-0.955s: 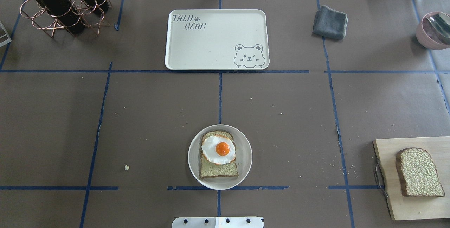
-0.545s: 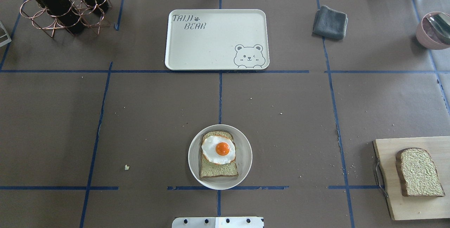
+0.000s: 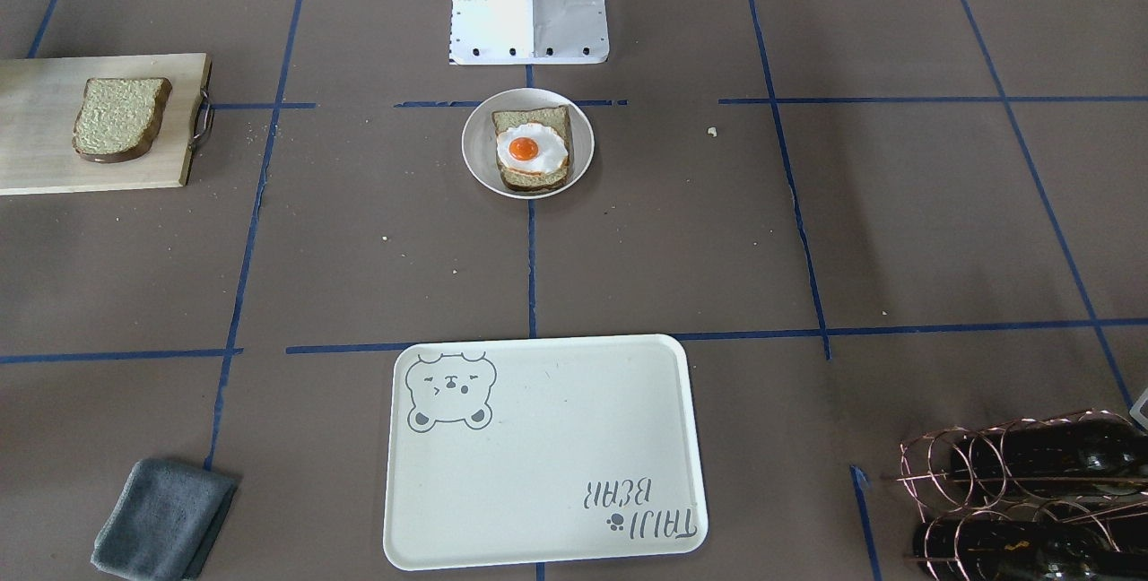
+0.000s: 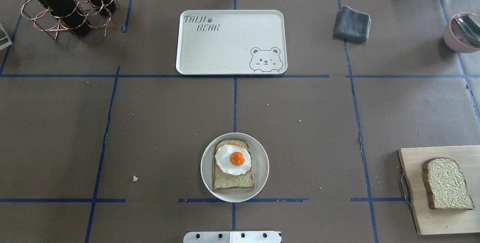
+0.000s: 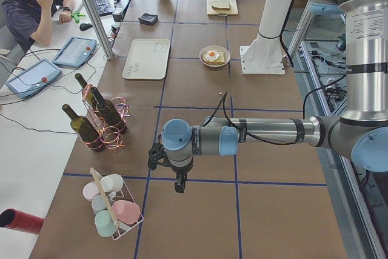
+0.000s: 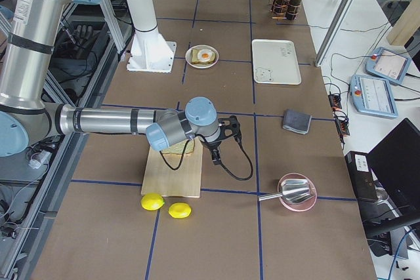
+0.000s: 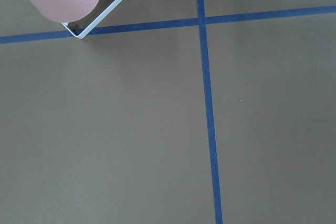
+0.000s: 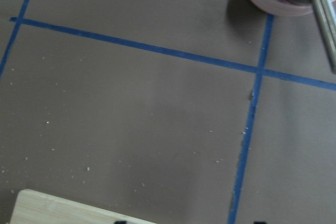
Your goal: Make sandwich and place on tray
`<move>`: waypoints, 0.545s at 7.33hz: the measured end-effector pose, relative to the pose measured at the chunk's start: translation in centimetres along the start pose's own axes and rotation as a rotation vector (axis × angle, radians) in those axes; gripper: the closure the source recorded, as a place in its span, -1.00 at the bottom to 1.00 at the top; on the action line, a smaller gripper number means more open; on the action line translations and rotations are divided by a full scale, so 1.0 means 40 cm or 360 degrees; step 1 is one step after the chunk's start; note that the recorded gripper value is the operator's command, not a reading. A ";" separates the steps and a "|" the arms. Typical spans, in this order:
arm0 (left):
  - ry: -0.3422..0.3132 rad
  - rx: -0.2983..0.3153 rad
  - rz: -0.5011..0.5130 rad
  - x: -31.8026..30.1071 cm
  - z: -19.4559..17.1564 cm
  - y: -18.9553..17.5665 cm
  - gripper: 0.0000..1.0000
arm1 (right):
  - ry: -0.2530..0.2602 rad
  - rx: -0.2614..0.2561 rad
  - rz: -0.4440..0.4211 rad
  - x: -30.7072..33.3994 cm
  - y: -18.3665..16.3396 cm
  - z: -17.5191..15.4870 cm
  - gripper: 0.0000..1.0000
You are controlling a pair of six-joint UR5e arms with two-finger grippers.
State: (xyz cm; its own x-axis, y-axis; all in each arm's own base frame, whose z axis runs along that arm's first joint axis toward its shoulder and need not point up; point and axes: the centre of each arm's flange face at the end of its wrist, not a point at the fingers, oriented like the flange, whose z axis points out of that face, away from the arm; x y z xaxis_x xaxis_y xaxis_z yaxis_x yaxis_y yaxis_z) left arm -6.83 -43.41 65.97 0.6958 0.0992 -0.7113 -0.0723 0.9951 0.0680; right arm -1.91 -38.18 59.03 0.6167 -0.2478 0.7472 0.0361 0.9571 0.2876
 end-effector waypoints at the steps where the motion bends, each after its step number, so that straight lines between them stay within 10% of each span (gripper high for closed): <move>1: -0.0001 0.0005 0.0003 0.002 -0.003 -0.004 -1.00 | -0.0028 0.0002 0.0043 -0.032 0.034 0.031 -0.98; 4: -0.0002 0.0013 0.0011 0.006 -0.007 -0.010 -1.00 | -0.0051 0.0075 0.0307 -0.069 0.190 0.099 -0.91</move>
State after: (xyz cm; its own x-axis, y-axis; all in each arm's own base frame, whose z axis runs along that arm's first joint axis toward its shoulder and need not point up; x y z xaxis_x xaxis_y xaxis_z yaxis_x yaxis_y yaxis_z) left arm -6.84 -43.77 65.56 0.6961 0.1058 -0.7101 -0.0711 0.9944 0.0785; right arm -6.43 -30.82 61.52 0.5830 -0.0660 0.8098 -0.1178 0.9793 0.1646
